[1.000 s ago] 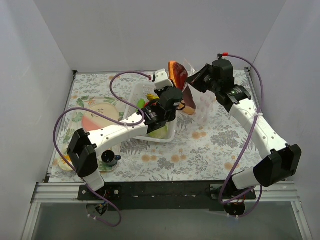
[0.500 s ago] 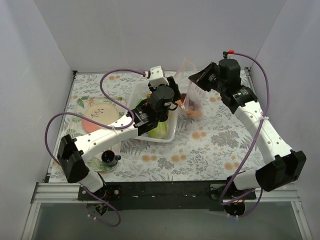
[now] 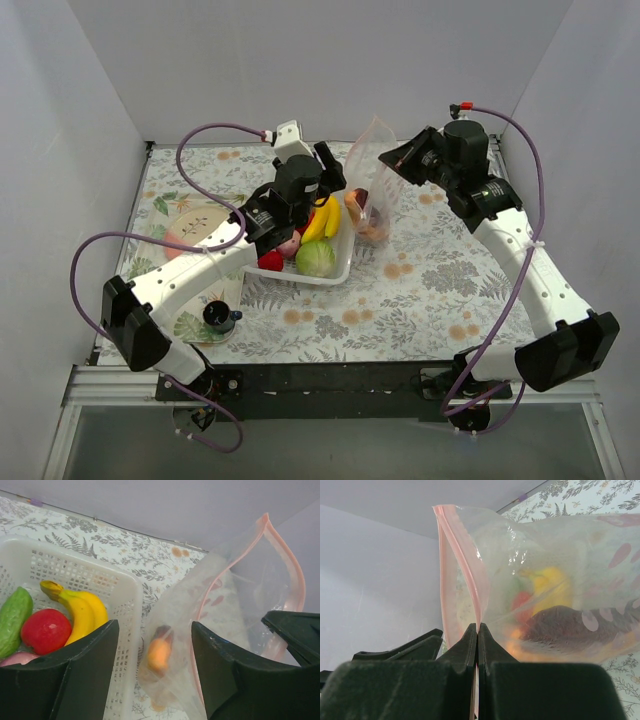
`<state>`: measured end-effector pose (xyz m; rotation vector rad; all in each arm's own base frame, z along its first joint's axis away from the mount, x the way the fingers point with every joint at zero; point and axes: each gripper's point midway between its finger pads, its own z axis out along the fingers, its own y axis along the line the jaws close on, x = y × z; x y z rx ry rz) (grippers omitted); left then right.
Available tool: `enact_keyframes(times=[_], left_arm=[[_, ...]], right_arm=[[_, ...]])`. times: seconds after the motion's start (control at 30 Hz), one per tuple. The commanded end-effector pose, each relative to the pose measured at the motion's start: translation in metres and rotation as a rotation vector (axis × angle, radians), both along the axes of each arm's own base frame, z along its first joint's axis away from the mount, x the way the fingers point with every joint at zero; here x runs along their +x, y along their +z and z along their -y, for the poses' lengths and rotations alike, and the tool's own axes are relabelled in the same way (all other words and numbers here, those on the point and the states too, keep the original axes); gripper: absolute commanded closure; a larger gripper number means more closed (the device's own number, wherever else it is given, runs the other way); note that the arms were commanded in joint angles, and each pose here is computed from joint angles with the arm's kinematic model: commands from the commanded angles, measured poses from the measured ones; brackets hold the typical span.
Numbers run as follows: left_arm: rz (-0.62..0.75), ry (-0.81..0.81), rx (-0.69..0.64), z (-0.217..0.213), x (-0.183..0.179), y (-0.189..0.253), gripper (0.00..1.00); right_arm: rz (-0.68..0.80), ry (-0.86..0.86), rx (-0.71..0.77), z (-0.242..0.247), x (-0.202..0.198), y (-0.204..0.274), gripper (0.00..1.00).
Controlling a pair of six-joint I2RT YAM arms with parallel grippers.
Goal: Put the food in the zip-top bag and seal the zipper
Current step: Place the fake food in the zipper food storage bag, then adjust the zipper food storage bag at the center of the board.
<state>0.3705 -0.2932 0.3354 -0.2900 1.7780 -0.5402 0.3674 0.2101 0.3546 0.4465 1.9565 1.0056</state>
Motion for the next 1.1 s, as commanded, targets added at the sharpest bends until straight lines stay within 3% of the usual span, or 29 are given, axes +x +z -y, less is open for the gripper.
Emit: enact_keyframes(times=[0.0, 0.57, 0.67, 0.7, 0.87, 0.97, 1.0, 1.07], left_arm=[[0.032, -0.073, -0.067, 0.004, -0.015, 0.032, 0.41], [-0.051, -0.181, 0.065, 0.039, -0.001, -0.007, 0.53], [-0.073, -0.238, 0.076, 0.057, 0.002, -0.009, 0.82], [-0.076, -0.257, 0.07, 0.062, 0.002, -0.006, 0.99], [-0.067, -0.382, 0.029, 0.098, -0.013, 0.022, 1.0], [-0.089, -0.375, 0.012, 0.095, -0.015, 0.021, 1.0], [-0.107, -0.367, 0.018, 0.094, -0.014, 0.012, 1.0], [-0.134, -0.343, 0.017, 0.09, -0.013, 0.002, 1.0]], right_arm=[[0.073, 0.019, 0.027, 0.0, -0.004, 0.02, 0.99], [0.073, 0.038, 0.007, -0.002, -0.005, 0.018, 0.99], [0.068, 0.013, -0.036, 0.005, -0.003, 0.014, 0.99], [0.076, -0.002, -0.066, 0.01, -0.001, 0.013, 0.99], [0.042, -0.096, -0.194, 0.06, 0.012, 0.004, 0.99], [0.048, -0.138, -0.279, 0.09, 0.014, 0.013, 0.99], [0.095, -0.179, -0.301, 0.097, 0.015, 0.039, 0.99], [0.049, -0.137, -0.358, 0.096, 0.018, 0.032, 0.99]])
